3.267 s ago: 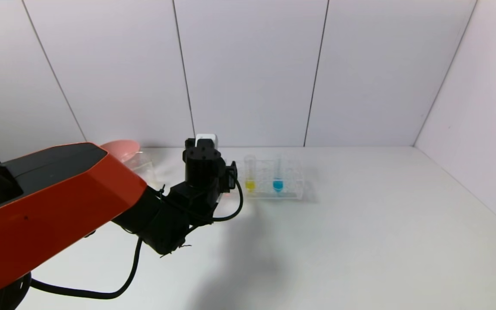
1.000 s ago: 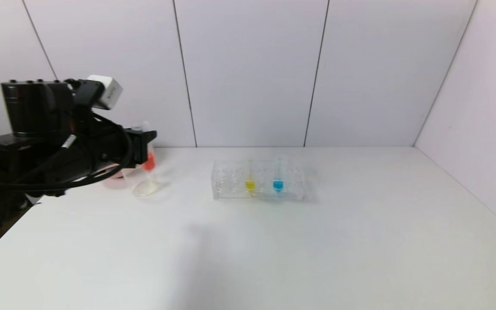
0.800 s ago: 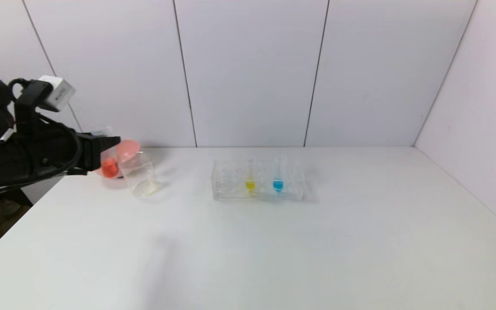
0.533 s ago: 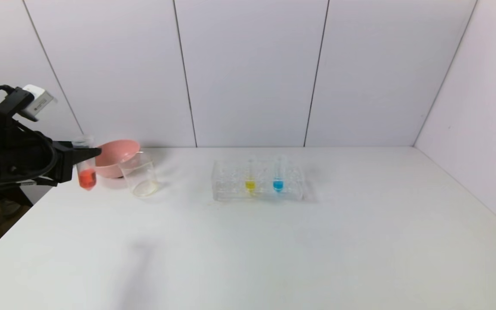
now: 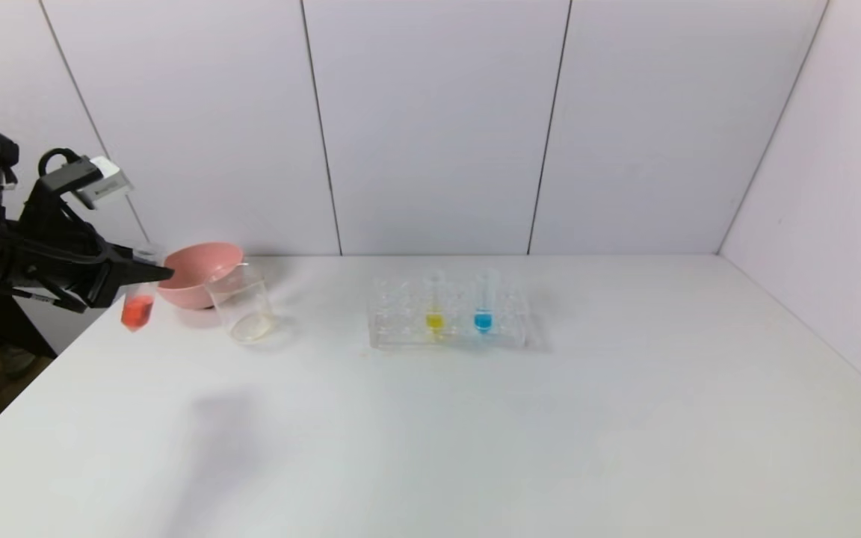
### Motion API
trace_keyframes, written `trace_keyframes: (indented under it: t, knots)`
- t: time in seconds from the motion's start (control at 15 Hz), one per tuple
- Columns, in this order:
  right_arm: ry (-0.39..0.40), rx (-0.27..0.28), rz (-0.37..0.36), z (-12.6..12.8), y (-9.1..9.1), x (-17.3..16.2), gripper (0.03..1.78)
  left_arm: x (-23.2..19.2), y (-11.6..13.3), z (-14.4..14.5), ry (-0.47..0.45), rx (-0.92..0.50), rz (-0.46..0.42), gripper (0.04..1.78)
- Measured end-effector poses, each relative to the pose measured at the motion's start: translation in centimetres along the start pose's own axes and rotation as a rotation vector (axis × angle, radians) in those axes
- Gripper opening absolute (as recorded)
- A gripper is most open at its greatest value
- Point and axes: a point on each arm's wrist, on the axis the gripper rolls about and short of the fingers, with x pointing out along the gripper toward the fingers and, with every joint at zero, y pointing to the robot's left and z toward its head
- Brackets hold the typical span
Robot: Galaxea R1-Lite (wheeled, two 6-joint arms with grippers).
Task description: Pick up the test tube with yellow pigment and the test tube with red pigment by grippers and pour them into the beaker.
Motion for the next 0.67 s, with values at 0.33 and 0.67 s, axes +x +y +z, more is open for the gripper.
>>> trace_keyframes:
  t: [0.33, 0.67]
  knots:
    - [0.000, 0.000, 0.000, 0.0, 0.0, 0.0, 1.71, 2.1, 2.3, 1.0, 0.062, 0.083, -0.119, 0.44]
    - [0.000, 0.000, 0.000, 0.0, 0.0, 0.0, 1.71, 3.5, 4.2, 3.3, 0.148, 0.149, -0.170, 0.44]
